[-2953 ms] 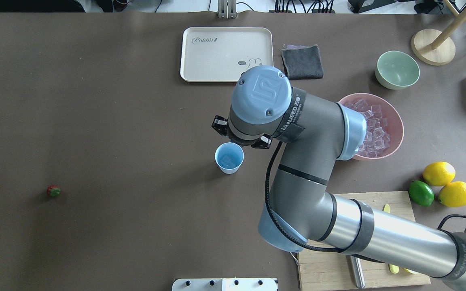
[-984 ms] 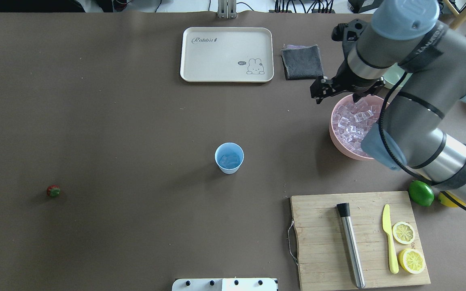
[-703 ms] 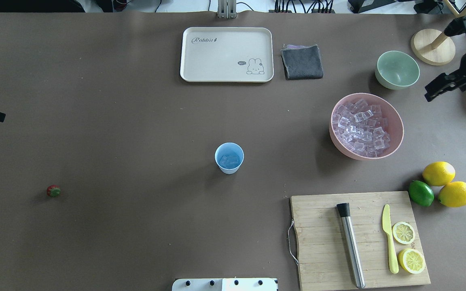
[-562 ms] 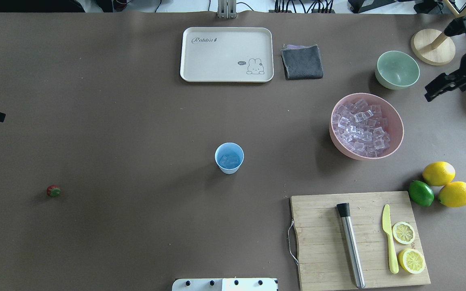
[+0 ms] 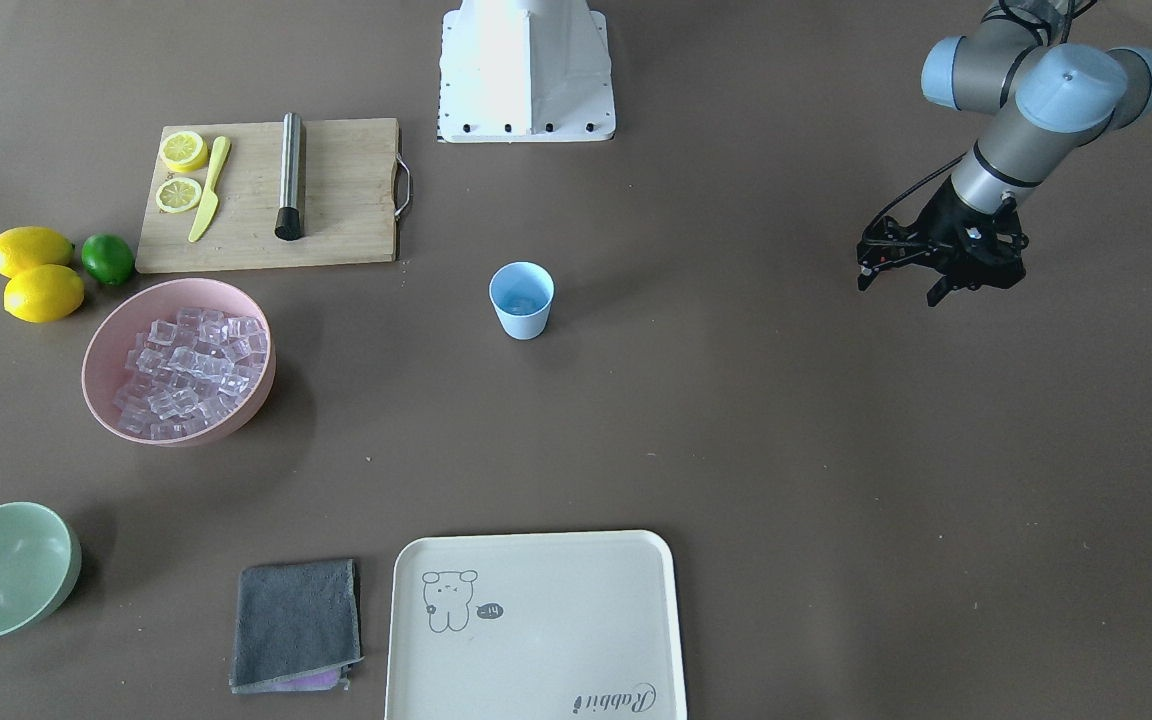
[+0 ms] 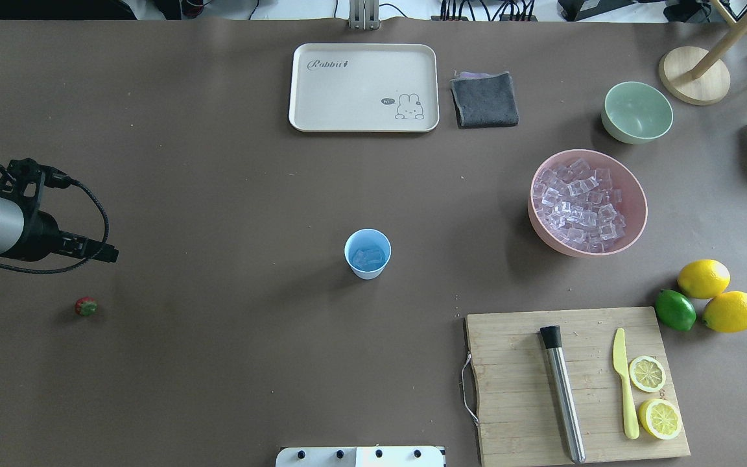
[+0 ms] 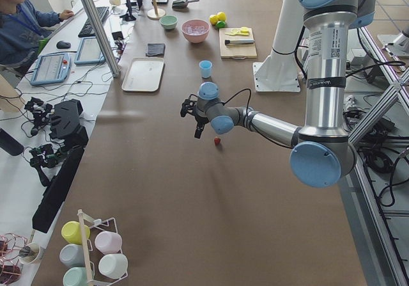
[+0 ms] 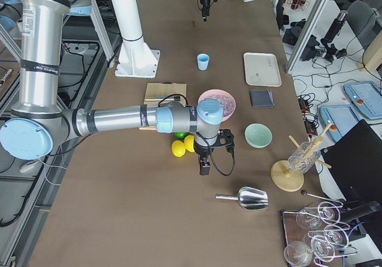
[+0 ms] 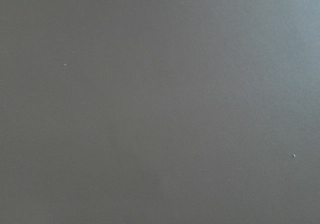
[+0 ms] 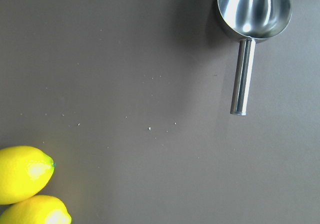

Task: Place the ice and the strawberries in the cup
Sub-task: 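Lower the left gripper onto the red strawberry and grasp it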

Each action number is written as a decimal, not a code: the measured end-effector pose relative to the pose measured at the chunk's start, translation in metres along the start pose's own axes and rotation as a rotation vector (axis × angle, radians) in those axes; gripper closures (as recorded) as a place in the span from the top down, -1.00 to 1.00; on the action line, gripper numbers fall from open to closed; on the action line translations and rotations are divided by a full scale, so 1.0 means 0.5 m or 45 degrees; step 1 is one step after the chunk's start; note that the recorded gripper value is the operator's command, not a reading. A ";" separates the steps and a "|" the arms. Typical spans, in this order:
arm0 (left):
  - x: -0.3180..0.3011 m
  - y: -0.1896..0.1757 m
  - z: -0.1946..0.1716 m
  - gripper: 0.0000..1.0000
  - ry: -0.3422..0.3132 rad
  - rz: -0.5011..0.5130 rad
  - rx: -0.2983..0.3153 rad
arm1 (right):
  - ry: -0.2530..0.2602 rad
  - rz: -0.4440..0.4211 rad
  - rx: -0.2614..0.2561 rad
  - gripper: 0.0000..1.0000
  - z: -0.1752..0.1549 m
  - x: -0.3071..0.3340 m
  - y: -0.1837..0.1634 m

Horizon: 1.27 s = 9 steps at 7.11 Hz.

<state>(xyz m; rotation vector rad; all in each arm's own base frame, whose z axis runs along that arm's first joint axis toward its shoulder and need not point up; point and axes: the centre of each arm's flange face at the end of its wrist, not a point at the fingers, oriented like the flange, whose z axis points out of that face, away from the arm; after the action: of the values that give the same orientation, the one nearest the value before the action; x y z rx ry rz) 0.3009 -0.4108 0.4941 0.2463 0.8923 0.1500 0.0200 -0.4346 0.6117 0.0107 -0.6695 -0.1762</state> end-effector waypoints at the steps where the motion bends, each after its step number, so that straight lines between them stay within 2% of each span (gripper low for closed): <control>1: 0.004 0.020 0.016 0.96 -0.019 0.010 -0.012 | 0.000 0.005 -0.003 1.00 0.002 0.004 0.005; 5: 0.012 0.093 0.045 0.96 -0.061 0.047 -0.063 | 0.000 0.005 -0.002 1.00 0.001 0.005 0.007; 6: 0.009 0.111 0.041 0.82 -0.064 0.054 -0.076 | 0.001 0.004 -0.001 1.00 0.001 0.004 0.006; 7: 0.010 0.124 0.038 0.59 -0.067 0.061 -0.083 | 0.001 0.003 0.000 1.00 0.000 0.004 0.006; 9: 0.012 0.135 0.043 0.57 -0.081 0.074 -0.080 | 0.001 0.002 0.001 1.00 -0.001 0.003 0.004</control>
<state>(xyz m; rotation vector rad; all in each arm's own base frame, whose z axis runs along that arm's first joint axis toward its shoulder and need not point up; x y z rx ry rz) 0.3195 -0.3476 0.5208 0.2173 0.8160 0.2227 0.0219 -0.4328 0.6123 0.0114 -0.6686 -0.1746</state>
